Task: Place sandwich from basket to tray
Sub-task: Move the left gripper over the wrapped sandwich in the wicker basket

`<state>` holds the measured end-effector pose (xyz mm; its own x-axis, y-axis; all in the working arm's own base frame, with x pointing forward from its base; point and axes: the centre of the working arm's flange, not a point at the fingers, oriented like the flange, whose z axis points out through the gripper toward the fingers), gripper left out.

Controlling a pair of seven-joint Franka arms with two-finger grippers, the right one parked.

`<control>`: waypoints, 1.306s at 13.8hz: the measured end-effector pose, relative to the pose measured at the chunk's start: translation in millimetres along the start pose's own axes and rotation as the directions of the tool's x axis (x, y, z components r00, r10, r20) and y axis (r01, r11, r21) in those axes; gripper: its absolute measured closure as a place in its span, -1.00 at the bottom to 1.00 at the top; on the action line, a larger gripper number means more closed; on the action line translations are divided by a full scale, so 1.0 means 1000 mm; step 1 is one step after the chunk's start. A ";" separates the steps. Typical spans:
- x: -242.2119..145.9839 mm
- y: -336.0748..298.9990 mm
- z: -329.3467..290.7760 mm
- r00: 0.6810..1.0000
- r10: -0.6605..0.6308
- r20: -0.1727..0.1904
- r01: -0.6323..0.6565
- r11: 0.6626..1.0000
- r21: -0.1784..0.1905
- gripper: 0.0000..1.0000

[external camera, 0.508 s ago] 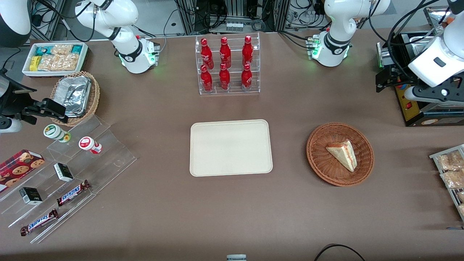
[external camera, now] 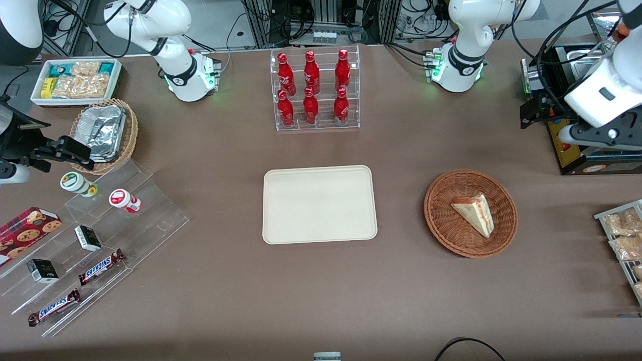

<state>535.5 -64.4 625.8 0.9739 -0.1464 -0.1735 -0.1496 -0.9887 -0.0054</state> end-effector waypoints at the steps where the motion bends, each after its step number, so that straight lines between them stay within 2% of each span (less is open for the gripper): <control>1: 0.005 0.000 0.011 1.000 0.000 0.013 0.000 1.000 -0.001 -1.00; 5: 0.028 -0.001 0.070 1.000 0.001 0.021 -0.001 1.000 -0.003 -1.00; 11: 0.049 -0.010 0.164 1.000 -0.012 -0.022 0.012 1.000 -0.006 -1.00; 18: 0.076 -0.018 0.232 1.000 -0.022 -0.018 0.022 1.000 -0.021 -1.00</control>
<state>572.7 -50.5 384.0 0.9799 -0.1247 -0.1560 -0.1244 -0.9922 0.0112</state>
